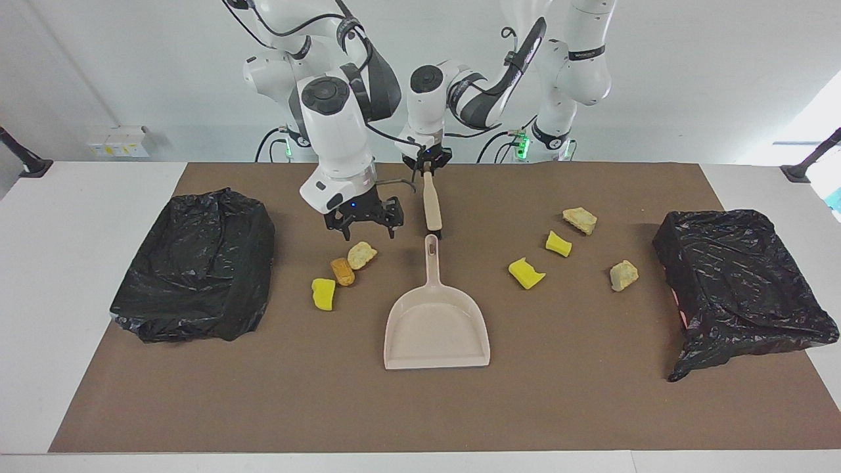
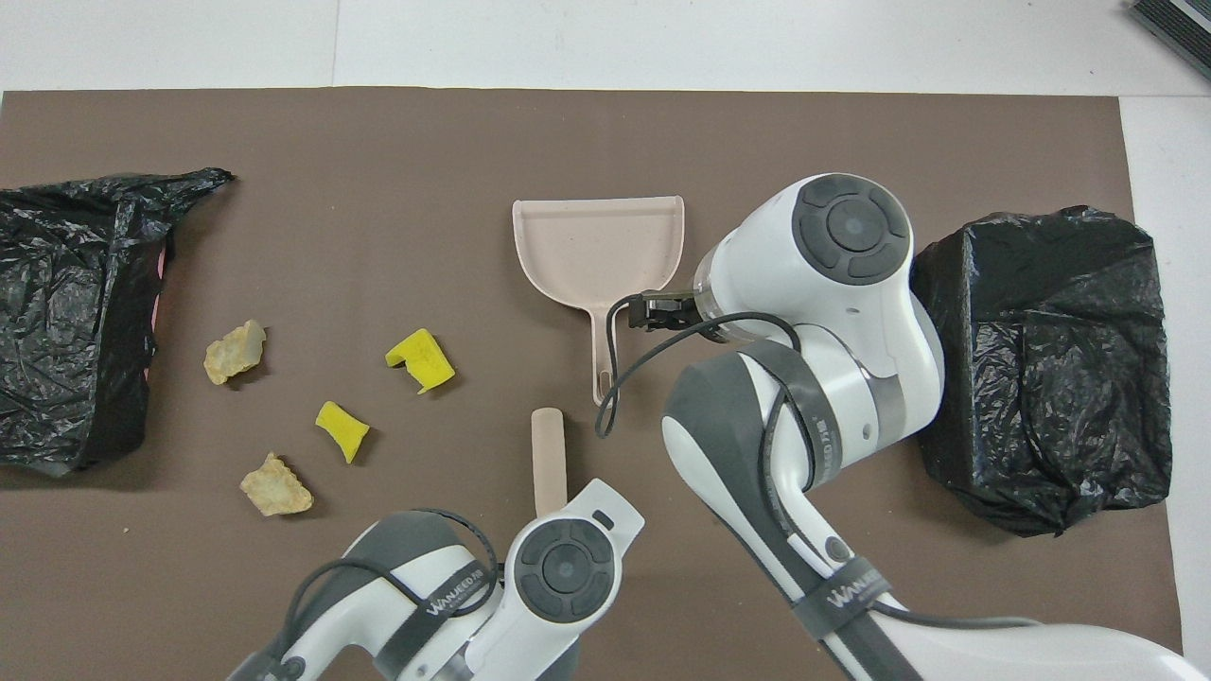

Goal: Sweep and dump trash in bin

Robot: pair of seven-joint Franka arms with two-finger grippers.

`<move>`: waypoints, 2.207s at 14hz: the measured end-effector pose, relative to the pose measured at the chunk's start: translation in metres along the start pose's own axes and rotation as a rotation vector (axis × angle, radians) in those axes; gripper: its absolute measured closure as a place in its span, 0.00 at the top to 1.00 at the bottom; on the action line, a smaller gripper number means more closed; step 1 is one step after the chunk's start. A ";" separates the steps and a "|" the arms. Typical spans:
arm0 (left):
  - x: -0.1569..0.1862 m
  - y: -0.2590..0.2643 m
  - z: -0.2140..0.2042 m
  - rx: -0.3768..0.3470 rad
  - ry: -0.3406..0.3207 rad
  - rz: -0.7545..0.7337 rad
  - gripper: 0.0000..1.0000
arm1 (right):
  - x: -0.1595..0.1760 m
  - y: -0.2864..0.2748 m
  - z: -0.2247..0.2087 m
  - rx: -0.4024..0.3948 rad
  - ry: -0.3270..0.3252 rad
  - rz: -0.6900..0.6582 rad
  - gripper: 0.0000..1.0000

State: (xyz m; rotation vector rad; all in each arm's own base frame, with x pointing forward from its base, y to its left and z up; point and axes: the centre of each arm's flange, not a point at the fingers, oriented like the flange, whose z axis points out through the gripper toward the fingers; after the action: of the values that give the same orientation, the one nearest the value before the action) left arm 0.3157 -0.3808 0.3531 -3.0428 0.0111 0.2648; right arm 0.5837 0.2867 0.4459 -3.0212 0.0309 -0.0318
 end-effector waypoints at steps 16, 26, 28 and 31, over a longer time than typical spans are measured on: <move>0.152 -0.251 -0.072 0.031 0.060 -0.125 0.26 | -0.027 -0.079 0.109 -0.035 -0.117 -0.103 0.87; 0.164 -0.411 -0.011 0.015 -0.021 -0.287 0.26 | -0.023 -0.077 0.097 -0.055 -0.098 -0.118 0.33; 0.164 -0.401 0.006 0.016 -0.021 -0.248 0.26 | -0.019 -0.072 0.092 -0.057 -0.093 -0.151 0.33; 0.164 -0.360 0.011 0.031 -0.017 -0.154 0.26 | -0.021 -0.070 0.069 -0.047 -0.083 -0.261 0.33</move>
State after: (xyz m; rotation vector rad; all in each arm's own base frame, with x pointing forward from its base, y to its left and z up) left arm 0.4808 -0.0207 0.3448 -2.9893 -0.2171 0.2751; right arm 0.5655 0.3653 0.3858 -3.0474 -0.3755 0.0723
